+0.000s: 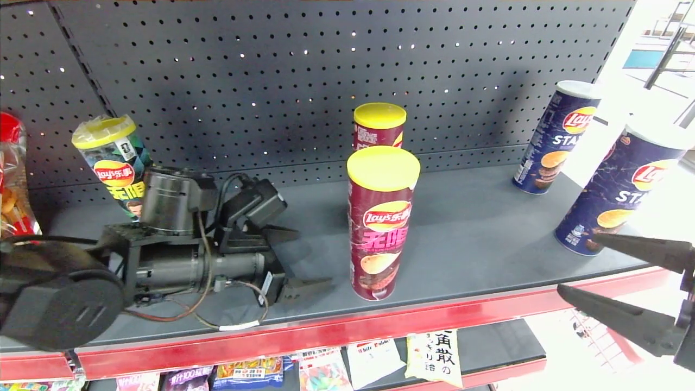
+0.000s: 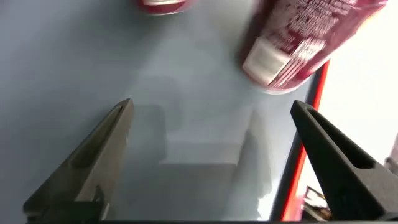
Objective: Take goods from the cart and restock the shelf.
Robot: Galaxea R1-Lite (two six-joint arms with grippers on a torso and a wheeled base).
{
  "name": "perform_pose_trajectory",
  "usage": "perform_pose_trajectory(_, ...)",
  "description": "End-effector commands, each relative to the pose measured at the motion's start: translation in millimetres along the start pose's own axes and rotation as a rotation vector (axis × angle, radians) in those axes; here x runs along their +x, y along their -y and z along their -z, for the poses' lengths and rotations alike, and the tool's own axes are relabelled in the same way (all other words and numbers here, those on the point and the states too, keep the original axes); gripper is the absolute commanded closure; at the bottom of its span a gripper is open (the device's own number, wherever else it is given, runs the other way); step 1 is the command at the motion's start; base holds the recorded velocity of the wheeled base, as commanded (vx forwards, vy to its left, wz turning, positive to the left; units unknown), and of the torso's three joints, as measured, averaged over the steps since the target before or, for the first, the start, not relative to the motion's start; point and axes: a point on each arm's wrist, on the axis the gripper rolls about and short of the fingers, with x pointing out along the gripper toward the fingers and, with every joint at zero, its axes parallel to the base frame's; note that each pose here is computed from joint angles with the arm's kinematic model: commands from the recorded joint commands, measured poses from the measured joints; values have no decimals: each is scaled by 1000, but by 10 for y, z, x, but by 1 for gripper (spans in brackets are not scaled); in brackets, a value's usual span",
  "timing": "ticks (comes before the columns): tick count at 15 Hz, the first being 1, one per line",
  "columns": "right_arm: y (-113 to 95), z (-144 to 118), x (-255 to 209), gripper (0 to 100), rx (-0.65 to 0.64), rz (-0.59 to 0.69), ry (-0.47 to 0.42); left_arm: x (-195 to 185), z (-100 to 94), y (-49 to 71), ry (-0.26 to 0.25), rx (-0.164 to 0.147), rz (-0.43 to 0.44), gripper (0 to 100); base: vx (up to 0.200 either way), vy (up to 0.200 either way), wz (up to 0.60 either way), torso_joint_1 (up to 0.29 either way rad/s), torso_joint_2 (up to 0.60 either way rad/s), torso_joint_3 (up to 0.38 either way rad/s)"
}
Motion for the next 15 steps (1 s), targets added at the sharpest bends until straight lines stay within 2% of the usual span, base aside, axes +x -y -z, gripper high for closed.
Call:
perform_pose_trajectory(1,-34,202,-125,0,2,62,-22,-652,-22,128,66,-12,-212,0,0,0,0,0,0,0)
perform_pose_trajectory(2,-40,282,-192,0,3,126,-27,-887,9,179,81,-46,-351,0,0,0,0,0,0,0)
perform_pose_trajectory(3,-11,337,-268,0,8,265,-29,-1127,51,288,100,-60,-486,0,0,0,0,0,0,0)
perform_pose_trajectory(4,2,370,-302,0,15,333,-31,-1280,127,387,97,-84,-538,0,0,0,0,0,0,0)
perform_pose_trajectory(6,-14,399,-384,0,35,352,-3,-1557,278,577,113,-154,-609,0,0,0,0,0,0,0)
perform_pose_trajectory(8,-9,441,-420,0,40,395,-5,-1700,370,645,79,-191,-712,0,0,0,0,0,0,0)
perform_pose_trajectory(9,12,459,-420,0,47,424,-16,-1747,386,644,77,-198,-748,0,0,0,0,0,0,0)
perform_pose_trajectory(11,15,529,-426,0,57,443,-36,-1824,380,675,90,-161,-768,0,0,0,0,0,0,0)
perform_pose_trajectory(13,8,574,-425,0,53,442,-47,-1853,375,691,105,-155,-773,0,0,0,0,0,0,0)
perform_pose_trajectory(15,6,579,-427,0,54,442,-49,-1876,387,709,114,-153,-776,0,-200,0,0,2,0,0)
